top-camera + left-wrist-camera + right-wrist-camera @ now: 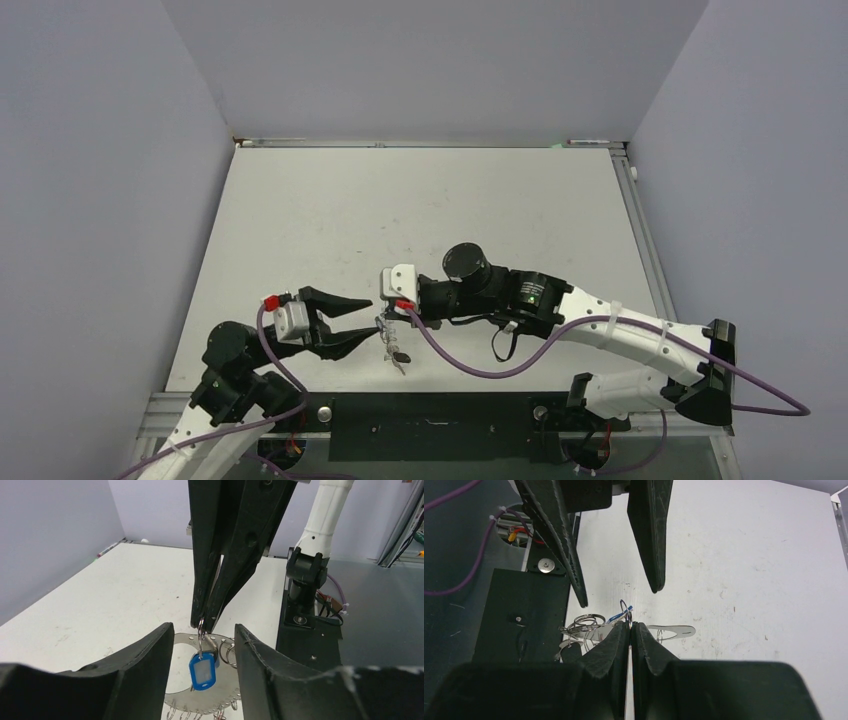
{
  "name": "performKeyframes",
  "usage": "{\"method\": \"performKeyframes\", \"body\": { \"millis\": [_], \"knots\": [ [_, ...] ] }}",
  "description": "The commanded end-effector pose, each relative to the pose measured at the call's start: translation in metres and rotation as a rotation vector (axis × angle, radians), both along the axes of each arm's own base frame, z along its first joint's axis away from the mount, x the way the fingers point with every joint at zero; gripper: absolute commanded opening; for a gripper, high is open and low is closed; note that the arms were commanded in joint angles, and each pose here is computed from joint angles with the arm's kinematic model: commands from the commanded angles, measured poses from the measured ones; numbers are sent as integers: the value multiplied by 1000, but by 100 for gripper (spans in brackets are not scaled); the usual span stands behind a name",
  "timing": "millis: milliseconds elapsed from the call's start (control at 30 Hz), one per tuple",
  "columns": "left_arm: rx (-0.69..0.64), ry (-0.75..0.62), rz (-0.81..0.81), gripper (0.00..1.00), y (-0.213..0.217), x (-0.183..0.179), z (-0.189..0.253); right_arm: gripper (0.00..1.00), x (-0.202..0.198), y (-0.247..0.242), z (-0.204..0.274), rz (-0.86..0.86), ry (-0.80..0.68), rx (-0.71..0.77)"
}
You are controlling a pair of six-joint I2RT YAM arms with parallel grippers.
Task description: Put the keys on the keyring
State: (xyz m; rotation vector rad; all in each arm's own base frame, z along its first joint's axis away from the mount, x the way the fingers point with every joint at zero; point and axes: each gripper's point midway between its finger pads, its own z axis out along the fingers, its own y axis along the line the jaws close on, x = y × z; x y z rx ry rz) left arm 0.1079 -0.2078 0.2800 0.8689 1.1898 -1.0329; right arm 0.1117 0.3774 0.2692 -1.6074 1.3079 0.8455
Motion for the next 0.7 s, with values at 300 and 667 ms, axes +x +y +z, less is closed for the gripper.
{"method": "performKeyframes", "body": {
  "millis": [300,667],
  "knots": [
    [-67,-65,-33,36,1,-9,18,5,-8,-5,56,17,-48,204],
    [-62,-62,-61,23,-2,-11,16,5,-13,-2,56,49,-36,214]
  ]
}}
